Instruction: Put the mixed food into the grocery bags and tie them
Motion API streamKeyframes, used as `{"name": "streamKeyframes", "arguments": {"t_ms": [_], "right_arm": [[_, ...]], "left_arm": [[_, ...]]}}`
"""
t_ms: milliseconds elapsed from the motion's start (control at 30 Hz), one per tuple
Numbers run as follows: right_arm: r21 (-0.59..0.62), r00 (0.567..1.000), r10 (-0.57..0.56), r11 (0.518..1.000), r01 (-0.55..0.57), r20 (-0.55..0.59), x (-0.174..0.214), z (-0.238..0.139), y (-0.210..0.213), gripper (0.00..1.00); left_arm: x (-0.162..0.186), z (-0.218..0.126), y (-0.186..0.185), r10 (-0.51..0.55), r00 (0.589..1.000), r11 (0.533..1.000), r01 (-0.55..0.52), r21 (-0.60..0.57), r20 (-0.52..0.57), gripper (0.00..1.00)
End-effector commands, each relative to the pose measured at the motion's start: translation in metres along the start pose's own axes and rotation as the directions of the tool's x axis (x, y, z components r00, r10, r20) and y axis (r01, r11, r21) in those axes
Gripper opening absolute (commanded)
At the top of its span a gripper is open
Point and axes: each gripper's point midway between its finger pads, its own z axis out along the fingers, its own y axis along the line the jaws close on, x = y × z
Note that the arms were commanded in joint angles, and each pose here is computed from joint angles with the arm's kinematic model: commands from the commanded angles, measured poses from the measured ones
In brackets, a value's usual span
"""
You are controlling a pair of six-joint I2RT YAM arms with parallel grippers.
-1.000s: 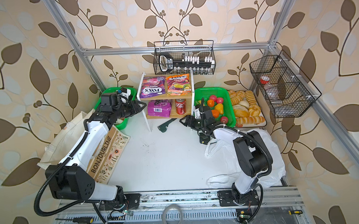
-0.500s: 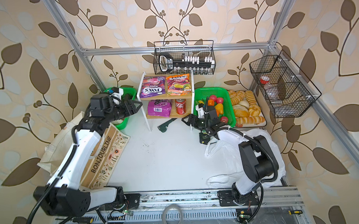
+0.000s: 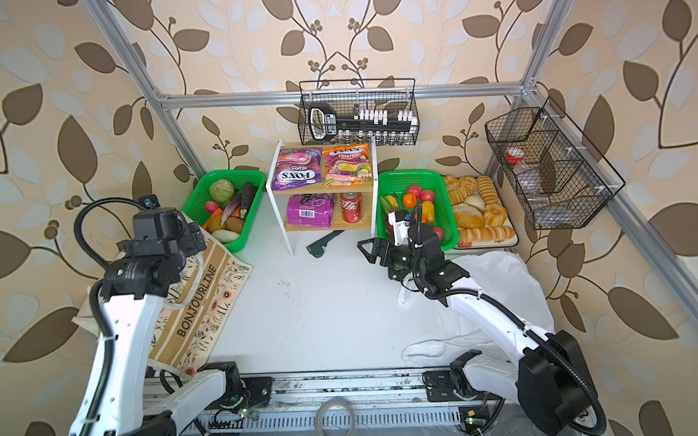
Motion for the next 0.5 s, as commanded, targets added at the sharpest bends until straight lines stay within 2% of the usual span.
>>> {"name": "streamKeyframes", "arguments": {"t_ms": [0,67,167,367,400,433,467], "right_arm": [[0.052,0.999,-0.031,0.998,0.032,-0.029,0.014,-0.005,-0.004,0.94],[0.044,0.998,-0.043,0.998,0.045,-0.048,0.02,-0.007,0.001,0.94],[0.051,0.996,-0.057,0.997,0.06,-0.069,0.027,-0.011,0.001,0.94],[0.058,0.998,-0.037,0.998,0.04,-0.048,0.025,-0.02,0.002,0.94],[0.053,0.998,-0.037,0.998,0.039,-0.044,0.022,-0.022,0.006,0.94],[0.05,0.998,-0.041,0.998,0.044,-0.044,0.02,-0.024,0.01,0.94],[0.047,0.998,-0.051,0.997,0.053,-0.041,0.018,-0.026,0.013,0.94]], "left_arm": [[0.021,0.019,0.032,0.026,0.993,0.985,-0.045,-0.165,-0.118,0.99],[0.017,0.024,0.045,-0.054,0.99,0.983,0.03,-0.18,-0.128,0.99],[0.017,0.027,0.046,-0.101,0.986,0.986,0.082,-0.146,-0.131,0.99],[0.063,0.04,0.001,-0.183,0.941,0.978,0.204,0.044,-0.285,0.97],[0.069,0.039,0.001,-0.197,0.936,0.975,0.217,0.037,-0.292,0.94],[0.072,0.037,0.003,-0.212,0.934,0.973,0.23,0.03,-0.286,0.85],[0.072,0.034,0.003,-0.222,0.936,0.969,0.242,0.04,-0.274,0.72]]}}
